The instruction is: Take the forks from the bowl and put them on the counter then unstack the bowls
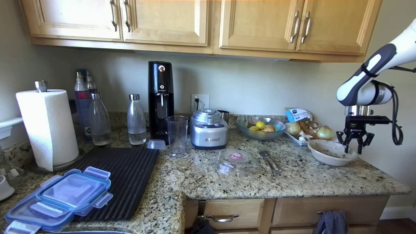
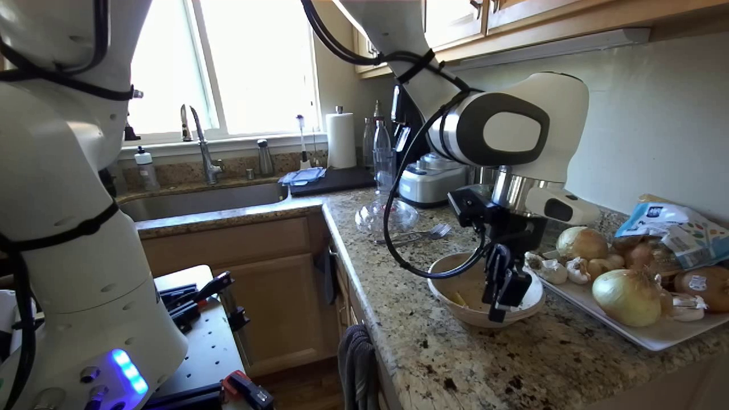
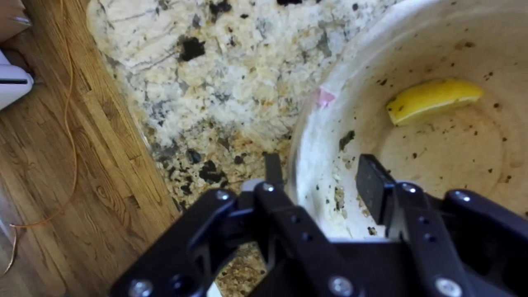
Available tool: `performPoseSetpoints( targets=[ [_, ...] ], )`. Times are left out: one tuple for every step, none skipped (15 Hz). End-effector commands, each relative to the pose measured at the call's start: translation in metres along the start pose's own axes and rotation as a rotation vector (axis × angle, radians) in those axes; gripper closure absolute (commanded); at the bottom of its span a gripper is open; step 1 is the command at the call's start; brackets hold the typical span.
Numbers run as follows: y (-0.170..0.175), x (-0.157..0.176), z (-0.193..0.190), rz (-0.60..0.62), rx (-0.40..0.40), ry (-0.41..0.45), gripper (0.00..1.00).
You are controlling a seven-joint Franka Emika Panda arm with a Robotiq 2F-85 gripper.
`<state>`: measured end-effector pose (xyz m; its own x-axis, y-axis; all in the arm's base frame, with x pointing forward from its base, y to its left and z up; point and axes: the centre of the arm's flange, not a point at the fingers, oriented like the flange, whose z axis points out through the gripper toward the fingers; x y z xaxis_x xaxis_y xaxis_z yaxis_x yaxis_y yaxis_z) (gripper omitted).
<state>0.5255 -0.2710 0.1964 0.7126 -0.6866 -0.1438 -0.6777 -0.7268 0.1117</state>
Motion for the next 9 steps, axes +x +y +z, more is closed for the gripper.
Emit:
performPoseSetpoints(
  targets=[
    [0.0047,0.0035,-0.0001,-0.008,0.034,-0.016,0.80],
    [0.0054,0.0036,0.0002,-0.007,0.036,-0.019,0.85],
    [0.0063,0.0037,0.0004,-0.005,0.037,-0.020,0.87],
    [0.0073,0.0037,0.0004,-0.004,0.038,-0.020,0.87],
    [0.0080,0.0038,0.0004,-0.002,0.040,-0.020,0.89],
    [0.0088,0.0038,0.0003,-0.002,0.042,-0.021,0.89],
    [0.0092,0.0038,0.0002,-0.002,0.044,-0.022,0.86],
    [0.0098,0.0036,0.0003,-0.004,0.046,-0.021,0.82],
    [0.0102,0.0034,0.0003,-0.004,0.047,-0.021,0.77]
  ],
)
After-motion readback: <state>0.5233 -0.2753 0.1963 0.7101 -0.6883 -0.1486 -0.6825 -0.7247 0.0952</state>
